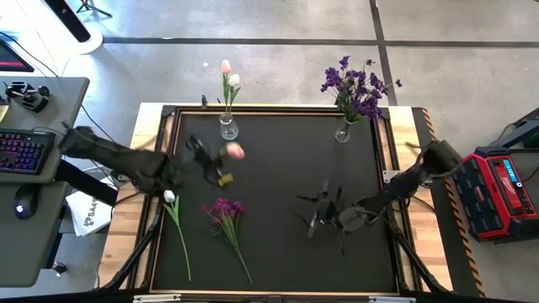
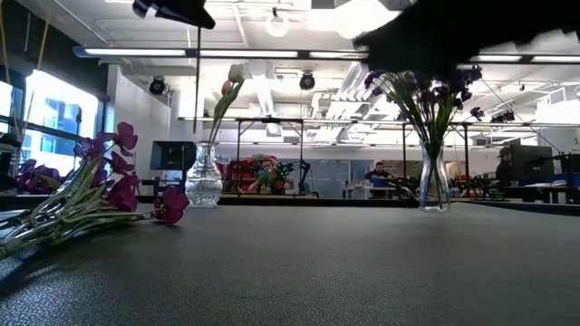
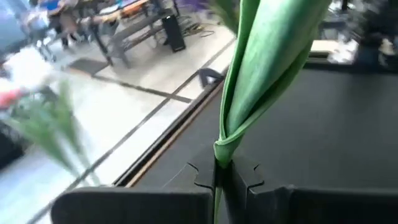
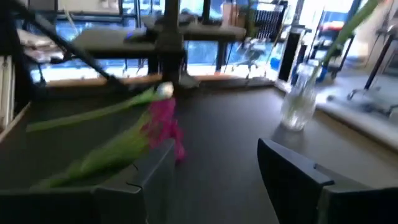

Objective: Sort flowers into vase by color
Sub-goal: Put the pink tulip into the left transparent vase

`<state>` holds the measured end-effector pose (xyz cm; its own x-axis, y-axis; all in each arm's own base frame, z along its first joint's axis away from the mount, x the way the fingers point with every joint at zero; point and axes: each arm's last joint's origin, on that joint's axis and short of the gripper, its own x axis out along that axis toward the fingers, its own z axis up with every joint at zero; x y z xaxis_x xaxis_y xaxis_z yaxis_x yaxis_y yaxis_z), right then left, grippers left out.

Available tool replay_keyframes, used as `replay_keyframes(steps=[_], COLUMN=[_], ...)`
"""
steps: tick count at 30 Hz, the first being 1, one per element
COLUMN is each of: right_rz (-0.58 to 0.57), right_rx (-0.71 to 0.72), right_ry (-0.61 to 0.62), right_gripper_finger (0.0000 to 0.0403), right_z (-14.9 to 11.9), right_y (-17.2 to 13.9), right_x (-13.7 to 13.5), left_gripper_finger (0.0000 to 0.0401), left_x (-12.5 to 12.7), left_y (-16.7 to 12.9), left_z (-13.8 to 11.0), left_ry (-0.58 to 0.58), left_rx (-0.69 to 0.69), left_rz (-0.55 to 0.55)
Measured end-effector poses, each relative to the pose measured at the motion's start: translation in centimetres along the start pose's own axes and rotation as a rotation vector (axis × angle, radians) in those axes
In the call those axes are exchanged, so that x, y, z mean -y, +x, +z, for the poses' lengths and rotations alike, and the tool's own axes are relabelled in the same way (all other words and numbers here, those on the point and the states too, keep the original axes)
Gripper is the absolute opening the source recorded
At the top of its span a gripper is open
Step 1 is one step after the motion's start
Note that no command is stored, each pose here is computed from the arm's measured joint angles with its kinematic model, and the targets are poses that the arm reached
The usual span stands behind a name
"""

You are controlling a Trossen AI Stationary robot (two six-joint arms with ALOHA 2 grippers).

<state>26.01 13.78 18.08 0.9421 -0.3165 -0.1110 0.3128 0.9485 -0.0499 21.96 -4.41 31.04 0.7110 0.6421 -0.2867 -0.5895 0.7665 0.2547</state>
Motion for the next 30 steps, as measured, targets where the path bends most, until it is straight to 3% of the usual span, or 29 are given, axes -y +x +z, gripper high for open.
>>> replay_keyframes(steps=[6, 15, 22, 30], right_rz=[0.017, 0.05, 0.061, 0.062], right_rx=[0.034, 0.076, 0.094, 0.097], right_ry=[0.103, 0.09, 0.089, 0.093], right_gripper_finger=[0.0188, 0.0166, 0.0163, 0.0162], right_z=[-3.6, -3.9, -3.7, -3.6], right_y=[-0.3, -0.1, -0.3, -0.3], right_x=[-0.4, -0.9, -1.1, -1.1], left_gripper_finger=[0.0, 0.0, 0.0, 0.0], left_x=[-6.9, -14.0, -15.8, -15.2], left_y=[0.9, 4.6, 8.6, 11.9], left_z=[1.8, 1.9, 0.4, -1.2], left_ry=[-0.097, -0.248, -0.255, -0.232], left_rx=[0.045, 0.061, -0.034, -0.137], left_rz=[0.111, 0.206, 0.239, 0.213])
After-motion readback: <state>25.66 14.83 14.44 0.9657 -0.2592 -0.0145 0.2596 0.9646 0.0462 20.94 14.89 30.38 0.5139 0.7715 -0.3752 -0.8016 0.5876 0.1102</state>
